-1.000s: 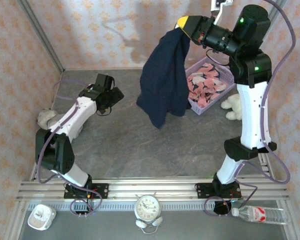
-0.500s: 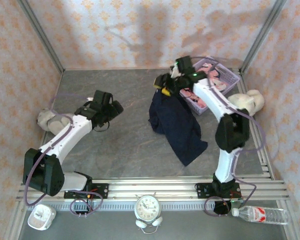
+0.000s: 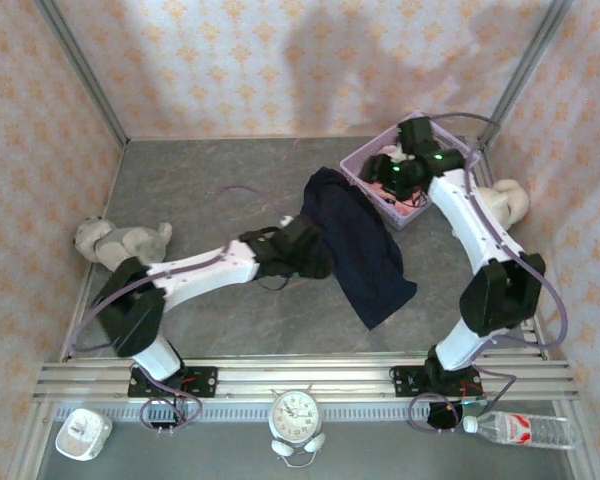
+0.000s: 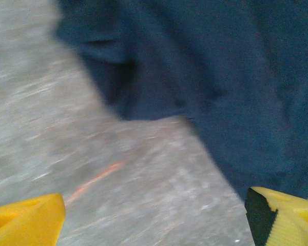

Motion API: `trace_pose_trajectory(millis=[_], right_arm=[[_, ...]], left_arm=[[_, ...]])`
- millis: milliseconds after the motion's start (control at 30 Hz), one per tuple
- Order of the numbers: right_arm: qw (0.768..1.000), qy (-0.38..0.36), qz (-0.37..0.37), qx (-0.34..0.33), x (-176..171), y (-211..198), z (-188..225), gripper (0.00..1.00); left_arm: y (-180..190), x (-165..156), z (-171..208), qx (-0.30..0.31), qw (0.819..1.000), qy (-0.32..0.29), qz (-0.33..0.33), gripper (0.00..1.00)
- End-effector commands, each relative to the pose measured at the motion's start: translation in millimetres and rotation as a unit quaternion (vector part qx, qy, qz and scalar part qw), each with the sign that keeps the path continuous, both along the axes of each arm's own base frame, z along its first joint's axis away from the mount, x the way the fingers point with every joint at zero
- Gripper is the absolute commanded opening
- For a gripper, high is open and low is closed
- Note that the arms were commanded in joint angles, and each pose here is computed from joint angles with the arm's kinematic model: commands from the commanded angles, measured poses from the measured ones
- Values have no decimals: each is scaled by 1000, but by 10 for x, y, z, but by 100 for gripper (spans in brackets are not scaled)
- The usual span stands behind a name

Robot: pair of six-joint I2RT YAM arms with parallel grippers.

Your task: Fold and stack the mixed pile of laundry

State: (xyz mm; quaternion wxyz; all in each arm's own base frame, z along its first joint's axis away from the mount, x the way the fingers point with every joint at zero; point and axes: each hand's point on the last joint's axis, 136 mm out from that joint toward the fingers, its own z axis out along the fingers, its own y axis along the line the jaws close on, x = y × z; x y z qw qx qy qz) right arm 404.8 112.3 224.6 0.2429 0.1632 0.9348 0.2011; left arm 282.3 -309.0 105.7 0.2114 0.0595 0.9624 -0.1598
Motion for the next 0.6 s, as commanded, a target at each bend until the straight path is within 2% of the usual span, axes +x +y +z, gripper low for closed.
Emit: trace_pose_trajectory(millis=[0, 167, 367, 500, 567], right_arm=[[996, 35, -57, -51, -251, -538, -232, 68], [990, 49, -113, -68, -579, -1038, -379, 68], [986, 53, -143, -73, -841, -1260, -474, 68], [986, 47, -147, -68, -864, -1261, -461, 68], [986, 46, -148, -65, -849, -1258, -455, 68]], left_arm=[[-306, -56, -71, 58, 996, -8, -73, 90], [-734, -130, -390, 99, 986, 20, -132, 84], [-756, -120, -731, 167, 975, 46, -138, 69], [-657, -141, -846, 193, 971, 57, -133, 47], [-622, -152, -851, 197, 970, 60, -131, 29]])
